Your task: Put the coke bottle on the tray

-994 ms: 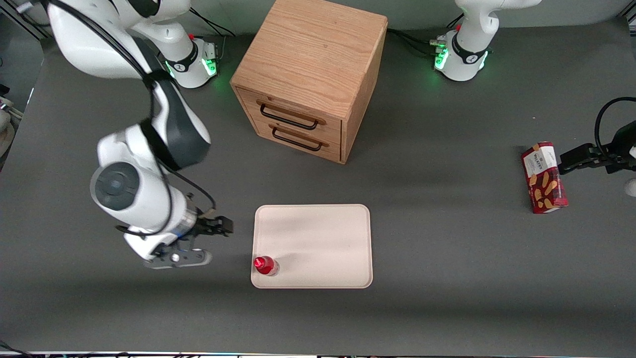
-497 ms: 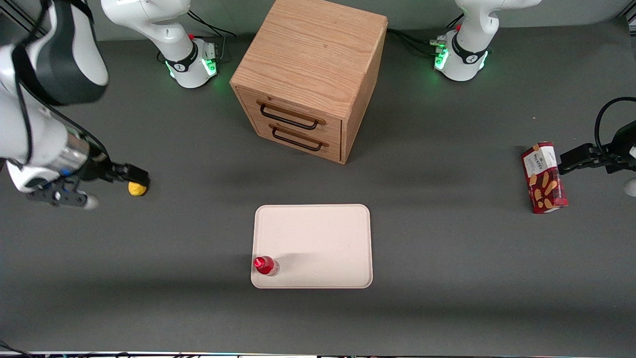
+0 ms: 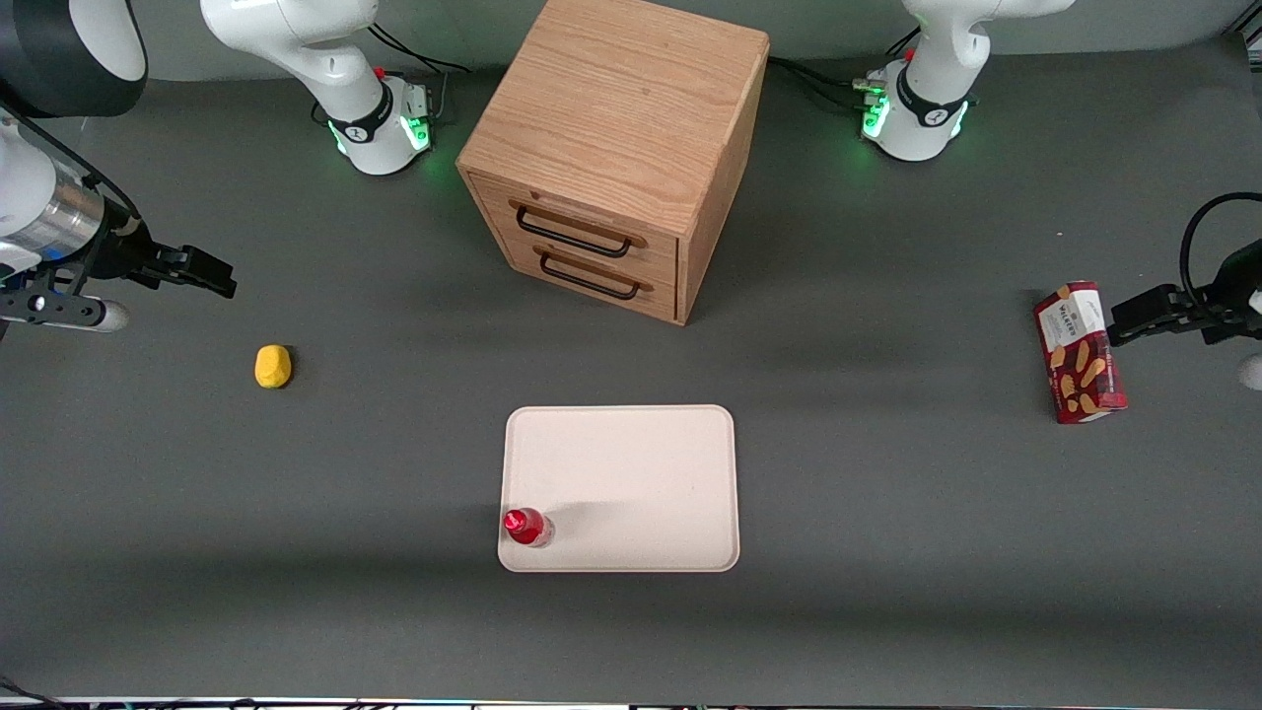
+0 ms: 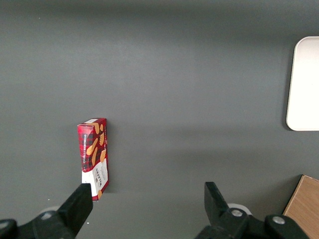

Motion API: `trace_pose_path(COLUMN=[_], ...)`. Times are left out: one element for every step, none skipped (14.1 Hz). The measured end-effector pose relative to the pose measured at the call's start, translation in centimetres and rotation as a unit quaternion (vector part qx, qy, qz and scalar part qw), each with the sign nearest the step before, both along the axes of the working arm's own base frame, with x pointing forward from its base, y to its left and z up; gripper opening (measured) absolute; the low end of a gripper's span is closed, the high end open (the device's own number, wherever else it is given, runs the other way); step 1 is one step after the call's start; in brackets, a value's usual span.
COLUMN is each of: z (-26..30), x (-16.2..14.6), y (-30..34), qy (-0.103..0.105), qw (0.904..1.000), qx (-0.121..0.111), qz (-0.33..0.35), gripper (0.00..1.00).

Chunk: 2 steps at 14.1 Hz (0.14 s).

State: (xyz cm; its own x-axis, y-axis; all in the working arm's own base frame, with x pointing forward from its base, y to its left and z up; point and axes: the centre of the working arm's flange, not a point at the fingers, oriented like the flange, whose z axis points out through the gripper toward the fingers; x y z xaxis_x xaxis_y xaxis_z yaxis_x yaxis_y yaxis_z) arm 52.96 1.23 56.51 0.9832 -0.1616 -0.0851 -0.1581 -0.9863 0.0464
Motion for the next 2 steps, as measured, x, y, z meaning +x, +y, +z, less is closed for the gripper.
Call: trace_pose_path(z=[0.29,0.67], x=[0.19,0.48], y=[-0.15,-0.31], qy=[-0.003,-0.008], qw=[1.0000,1.0000], qx=[0.000,0.000], qz=[-0.002,-0.003], gripper=[1.00,1.00])
